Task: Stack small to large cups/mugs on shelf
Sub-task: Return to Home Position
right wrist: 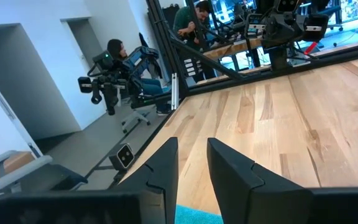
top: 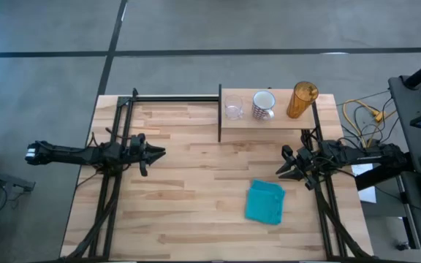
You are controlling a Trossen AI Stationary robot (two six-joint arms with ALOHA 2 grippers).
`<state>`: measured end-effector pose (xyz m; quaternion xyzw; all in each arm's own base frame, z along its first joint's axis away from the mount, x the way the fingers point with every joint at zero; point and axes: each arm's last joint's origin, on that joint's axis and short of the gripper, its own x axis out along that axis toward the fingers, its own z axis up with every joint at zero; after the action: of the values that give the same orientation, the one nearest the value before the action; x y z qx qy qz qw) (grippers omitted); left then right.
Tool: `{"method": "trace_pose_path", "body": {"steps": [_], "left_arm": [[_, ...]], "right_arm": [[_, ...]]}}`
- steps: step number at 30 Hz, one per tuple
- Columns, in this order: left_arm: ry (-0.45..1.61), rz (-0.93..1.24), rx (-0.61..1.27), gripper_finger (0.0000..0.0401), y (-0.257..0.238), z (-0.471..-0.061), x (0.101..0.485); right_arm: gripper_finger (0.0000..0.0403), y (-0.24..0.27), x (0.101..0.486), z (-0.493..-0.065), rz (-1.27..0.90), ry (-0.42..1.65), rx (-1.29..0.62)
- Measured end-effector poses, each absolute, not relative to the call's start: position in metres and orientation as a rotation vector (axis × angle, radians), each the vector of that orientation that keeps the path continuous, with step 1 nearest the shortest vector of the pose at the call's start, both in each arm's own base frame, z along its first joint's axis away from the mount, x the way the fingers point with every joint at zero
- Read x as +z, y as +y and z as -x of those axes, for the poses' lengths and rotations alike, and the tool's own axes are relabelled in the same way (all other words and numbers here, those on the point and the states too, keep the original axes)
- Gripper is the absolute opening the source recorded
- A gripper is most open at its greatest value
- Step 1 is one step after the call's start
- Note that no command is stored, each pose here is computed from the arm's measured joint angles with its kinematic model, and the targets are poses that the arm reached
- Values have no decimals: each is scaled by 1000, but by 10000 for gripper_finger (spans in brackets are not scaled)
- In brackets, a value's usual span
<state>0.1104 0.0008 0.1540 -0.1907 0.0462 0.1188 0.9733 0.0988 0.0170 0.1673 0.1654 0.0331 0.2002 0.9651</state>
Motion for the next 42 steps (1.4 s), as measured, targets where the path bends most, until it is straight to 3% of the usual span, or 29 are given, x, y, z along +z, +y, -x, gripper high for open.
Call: {"method": "trace_pose_path", "body": {"steps": [42], "left_arm": [[93, 385, 239, 67, 1, -110, 154]], "right_arm": [[72, 17, 167, -99, -335, 68, 405]]}}
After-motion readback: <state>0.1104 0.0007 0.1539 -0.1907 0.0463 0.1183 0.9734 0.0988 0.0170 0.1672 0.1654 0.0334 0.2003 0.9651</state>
